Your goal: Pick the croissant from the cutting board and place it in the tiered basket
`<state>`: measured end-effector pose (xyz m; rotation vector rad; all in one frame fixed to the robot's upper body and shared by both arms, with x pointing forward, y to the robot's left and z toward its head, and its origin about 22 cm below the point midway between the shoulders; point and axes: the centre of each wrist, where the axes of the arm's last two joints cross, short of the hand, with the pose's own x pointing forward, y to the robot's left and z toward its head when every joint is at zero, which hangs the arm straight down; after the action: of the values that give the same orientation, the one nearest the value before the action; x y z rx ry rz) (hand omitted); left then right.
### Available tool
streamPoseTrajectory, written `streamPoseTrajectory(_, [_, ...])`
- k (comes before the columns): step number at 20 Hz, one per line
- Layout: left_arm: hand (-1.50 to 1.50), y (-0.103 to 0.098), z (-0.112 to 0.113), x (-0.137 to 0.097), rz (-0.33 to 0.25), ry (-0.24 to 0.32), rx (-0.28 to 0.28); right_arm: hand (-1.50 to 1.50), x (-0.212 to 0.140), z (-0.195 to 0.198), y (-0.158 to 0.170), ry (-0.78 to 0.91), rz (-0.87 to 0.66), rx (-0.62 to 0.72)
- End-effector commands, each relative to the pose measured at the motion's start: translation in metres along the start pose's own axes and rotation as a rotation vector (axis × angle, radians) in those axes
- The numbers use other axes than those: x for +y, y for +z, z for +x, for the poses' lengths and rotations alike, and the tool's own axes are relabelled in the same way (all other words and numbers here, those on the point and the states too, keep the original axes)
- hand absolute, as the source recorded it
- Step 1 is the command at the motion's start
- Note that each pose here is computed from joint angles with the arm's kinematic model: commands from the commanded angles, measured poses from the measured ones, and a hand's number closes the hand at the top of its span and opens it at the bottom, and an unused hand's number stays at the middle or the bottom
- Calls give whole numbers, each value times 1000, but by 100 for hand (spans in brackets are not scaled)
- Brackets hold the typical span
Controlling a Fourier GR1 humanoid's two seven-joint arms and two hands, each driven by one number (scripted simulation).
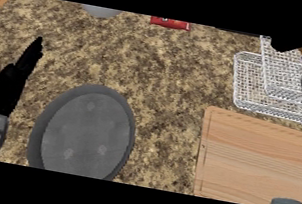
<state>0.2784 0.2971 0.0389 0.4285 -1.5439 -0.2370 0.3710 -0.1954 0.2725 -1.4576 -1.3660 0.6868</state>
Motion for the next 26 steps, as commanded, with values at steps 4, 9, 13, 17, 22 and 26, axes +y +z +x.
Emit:
streamPoseTrajectory(4, [0, -10, -2, 1, 1, 2, 14, 150, 10, -47, -24, 103, -22, 22])
streamPoseTrajectory(9, [0, -2, 7, 2, 3, 3, -6, 150, 36, -64, -36, 68, 66, -23])
streamPoseTrajectory(13, [0, -11, -2, 0, 0, 2, 3, 150, 31, -106, -51, -13, 122, -26])
streamPoseTrajectory(17, [0, -7, 2, 23, 8, -1, 3, 150, 49, -113, -55, -27, 193, -20])
streamPoseTrajectory(22, [0, -1, -5, -2, 6, 4, -1, -150, 74, -132, -53, -236, 309, 166])
streamPoseTrajectory(26, [0, -2, -3, -9, 9, 7, 6, -150, 92, -140, -48, -247, 311, 142])
